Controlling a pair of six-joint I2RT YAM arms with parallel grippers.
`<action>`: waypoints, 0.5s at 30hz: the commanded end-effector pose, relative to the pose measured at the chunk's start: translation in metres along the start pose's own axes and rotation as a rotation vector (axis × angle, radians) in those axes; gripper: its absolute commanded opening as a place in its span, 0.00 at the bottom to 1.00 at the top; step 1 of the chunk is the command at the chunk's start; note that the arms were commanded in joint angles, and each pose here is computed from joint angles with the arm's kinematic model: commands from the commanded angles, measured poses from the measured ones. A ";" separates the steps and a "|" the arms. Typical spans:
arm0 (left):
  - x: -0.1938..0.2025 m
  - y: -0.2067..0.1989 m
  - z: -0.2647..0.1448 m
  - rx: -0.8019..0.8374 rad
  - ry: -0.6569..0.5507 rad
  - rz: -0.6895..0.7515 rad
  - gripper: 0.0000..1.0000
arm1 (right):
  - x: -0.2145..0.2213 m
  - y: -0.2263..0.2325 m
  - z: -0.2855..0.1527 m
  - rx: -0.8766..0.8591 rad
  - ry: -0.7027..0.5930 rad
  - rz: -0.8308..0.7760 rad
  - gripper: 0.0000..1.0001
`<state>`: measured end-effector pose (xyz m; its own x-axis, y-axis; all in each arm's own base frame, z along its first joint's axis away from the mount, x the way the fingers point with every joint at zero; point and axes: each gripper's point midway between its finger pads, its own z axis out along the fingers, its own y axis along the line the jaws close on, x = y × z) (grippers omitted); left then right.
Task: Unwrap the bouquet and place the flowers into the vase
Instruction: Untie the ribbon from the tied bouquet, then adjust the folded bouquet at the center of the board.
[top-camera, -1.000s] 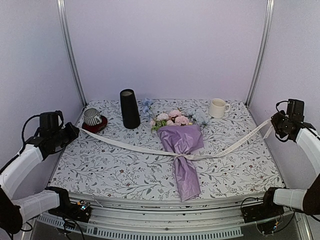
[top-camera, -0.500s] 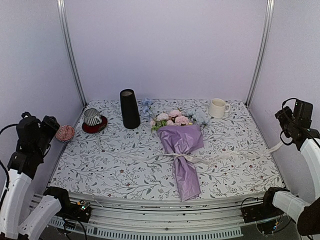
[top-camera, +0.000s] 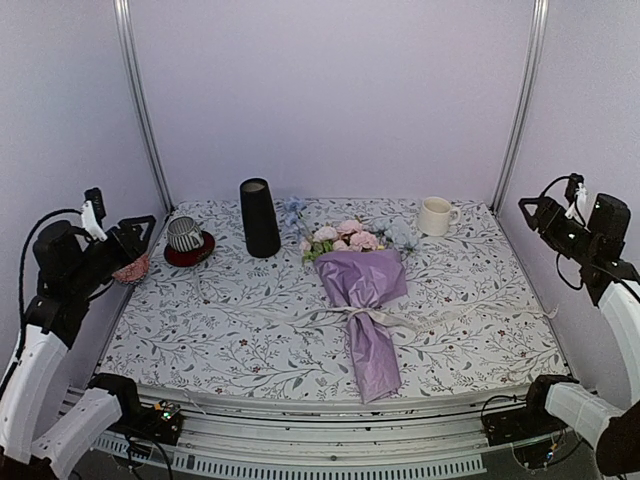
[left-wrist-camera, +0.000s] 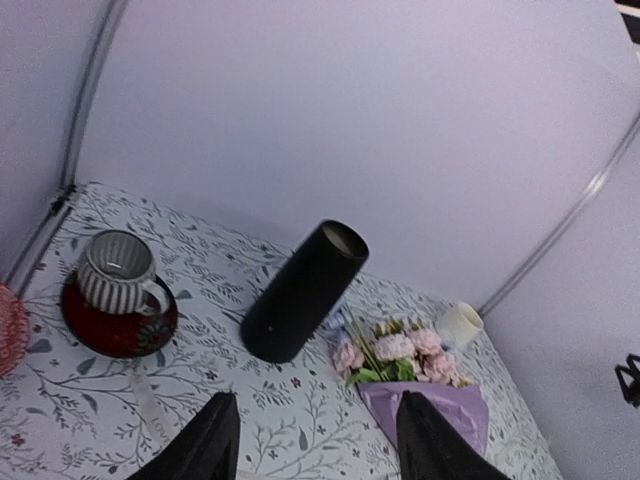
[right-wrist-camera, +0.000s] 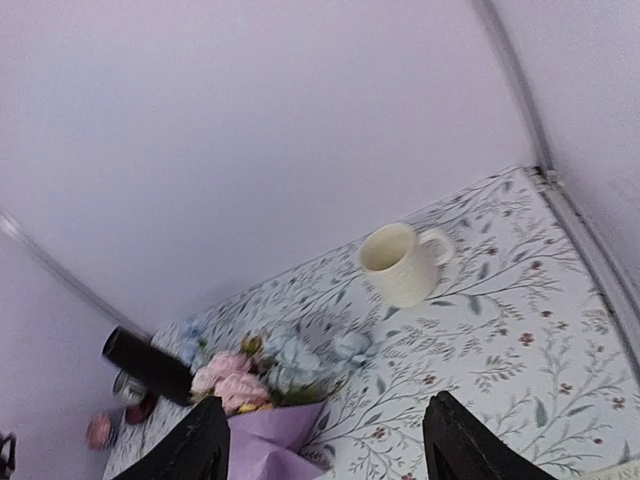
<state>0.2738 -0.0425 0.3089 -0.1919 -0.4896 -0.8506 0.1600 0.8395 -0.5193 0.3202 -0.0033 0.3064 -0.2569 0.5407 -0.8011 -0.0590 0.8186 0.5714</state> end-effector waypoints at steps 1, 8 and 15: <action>0.047 -0.051 0.011 0.331 0.171 0.057 0.56 | 0.041 0.069 0.006 -0.381 0.159 -0.130 0.67; 0.109 -0.099 0.009 0.508 0.240 0.148 0.54 | 0.136 0.134 -0.004 -0.677 0.315 -0.257 0.59; 0.176 -0.131 0.016 0.593 0.380 0.213 0.42 | 0.205 0.148 0.000 -0.729 0.443 -0.369 0.41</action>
<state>0.2349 -0.2186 0.2367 -0.4452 -0.1707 -0.8790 0.6625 0.5976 -0.4516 0.2582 0.2128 0.2375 -0.5038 0.0852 -0.8596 -0.7116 0.5232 0.4689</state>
